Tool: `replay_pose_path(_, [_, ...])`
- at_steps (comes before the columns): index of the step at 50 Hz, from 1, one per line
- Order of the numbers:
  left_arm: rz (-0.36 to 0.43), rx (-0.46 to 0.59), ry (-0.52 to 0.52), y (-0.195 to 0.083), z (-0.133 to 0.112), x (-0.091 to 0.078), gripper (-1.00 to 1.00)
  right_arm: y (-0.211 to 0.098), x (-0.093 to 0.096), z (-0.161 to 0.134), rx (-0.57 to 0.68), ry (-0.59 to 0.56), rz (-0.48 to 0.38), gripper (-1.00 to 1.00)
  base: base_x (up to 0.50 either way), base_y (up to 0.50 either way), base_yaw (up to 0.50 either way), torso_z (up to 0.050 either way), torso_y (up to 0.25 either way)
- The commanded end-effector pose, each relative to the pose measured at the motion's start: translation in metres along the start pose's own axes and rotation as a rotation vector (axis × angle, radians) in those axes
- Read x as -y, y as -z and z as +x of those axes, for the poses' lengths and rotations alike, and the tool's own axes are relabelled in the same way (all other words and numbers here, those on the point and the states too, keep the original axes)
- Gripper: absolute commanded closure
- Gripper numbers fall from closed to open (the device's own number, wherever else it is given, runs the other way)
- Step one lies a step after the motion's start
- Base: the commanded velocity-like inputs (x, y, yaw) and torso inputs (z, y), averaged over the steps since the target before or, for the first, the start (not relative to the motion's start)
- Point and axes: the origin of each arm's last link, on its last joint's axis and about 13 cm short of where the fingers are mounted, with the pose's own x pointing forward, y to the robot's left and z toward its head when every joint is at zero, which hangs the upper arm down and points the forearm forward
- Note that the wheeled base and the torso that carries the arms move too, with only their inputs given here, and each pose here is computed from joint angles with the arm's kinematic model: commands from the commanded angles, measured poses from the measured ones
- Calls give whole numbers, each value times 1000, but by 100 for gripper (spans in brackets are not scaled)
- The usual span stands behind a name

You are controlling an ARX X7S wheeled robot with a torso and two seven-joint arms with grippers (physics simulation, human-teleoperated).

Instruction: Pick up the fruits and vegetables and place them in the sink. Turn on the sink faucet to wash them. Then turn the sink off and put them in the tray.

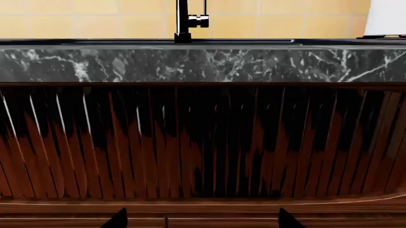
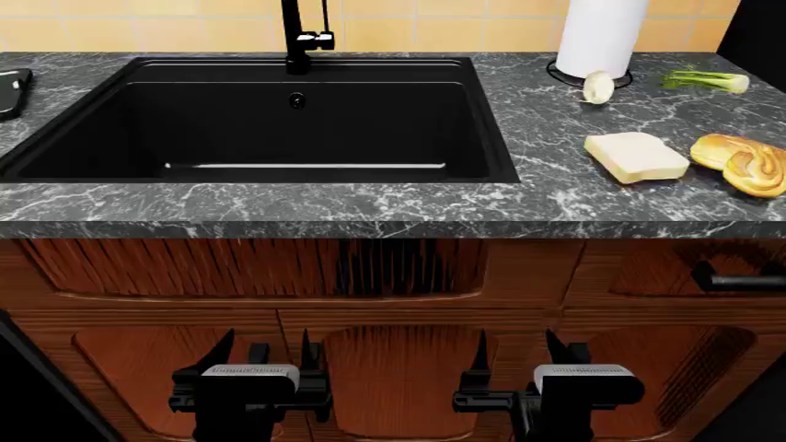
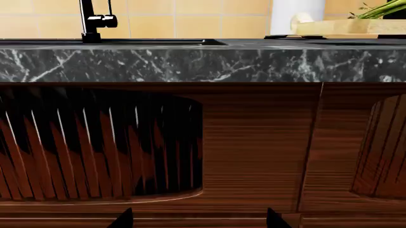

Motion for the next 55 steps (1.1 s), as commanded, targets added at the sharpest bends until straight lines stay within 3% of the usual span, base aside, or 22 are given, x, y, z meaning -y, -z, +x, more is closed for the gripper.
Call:
replay_pose_path(1, [3, -3, -1, 0, 1, 0, -100, 0, -1, 0, -1, -3, -2, -100, 0, 0, 0, 0, 0])
replay_pose_path(10, [51, 26, 24, -9, 3, -4, -100, -6, 1, 0, -8, -9, -41, -100, 0, 0, 0, 0, 0])
replay_pose_path(25, [120, 137, 81, -103, 13, -18, -100, -82, 22, 7, 76, -24, -111, -100, 0, 0, 0, 47, 0])
replay_pose_path(32, [143, 133, 116, -134, 16, -19, -100, -112, 30, 7, 113, -56, -130, -100, 0, -18, 0, 50, 0])
replay_pose_path(44, [155, 127, 206, -191, 20, -24, -100, -171, 50, 11, 195, -91, -143, -100, 145, -484, 0, 50, 0])
replay_pose_path(51, [185, 164, 219, -209, 17, -27, -100, -198, 54, 4, 221, -91, -249, -100, 160, -500, 0, 50, 0])
replay_pose_path(55, [205, 176, 227, -217, 16, -29, -100, -215, 57, 2, 240, -96, -255, -100, 161, -500, 0, 50, 0])
